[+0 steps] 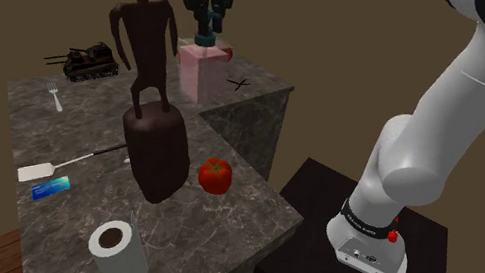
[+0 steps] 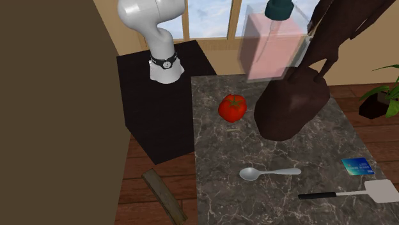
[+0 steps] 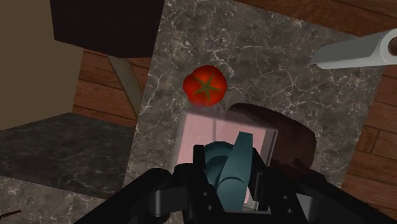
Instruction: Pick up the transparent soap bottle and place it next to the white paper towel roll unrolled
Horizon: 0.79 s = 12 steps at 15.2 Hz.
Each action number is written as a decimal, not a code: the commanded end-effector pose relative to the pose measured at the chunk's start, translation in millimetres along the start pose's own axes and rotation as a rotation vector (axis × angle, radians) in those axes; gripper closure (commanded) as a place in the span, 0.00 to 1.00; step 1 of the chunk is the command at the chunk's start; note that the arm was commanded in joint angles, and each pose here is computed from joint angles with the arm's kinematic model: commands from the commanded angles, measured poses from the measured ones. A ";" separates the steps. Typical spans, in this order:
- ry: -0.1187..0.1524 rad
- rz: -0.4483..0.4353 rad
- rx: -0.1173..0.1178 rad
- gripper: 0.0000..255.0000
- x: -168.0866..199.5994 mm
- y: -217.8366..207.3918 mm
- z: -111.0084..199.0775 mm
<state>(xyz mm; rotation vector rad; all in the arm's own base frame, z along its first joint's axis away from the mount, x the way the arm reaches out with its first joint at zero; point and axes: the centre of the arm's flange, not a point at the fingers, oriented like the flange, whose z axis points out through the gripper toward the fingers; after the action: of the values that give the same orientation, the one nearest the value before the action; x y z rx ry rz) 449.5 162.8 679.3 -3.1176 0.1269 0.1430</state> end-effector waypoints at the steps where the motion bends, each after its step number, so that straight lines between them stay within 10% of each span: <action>1: 0.001 0.001 0.000 1.00 -19.8 -16.5 3.3; 12: 0.001 0.001 0.000 1.00 -131.5 -108.6 14.8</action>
<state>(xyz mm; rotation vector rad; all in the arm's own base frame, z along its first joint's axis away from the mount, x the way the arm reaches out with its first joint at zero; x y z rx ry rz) 338.8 269.6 678.8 -3.1175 0.1263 0.1423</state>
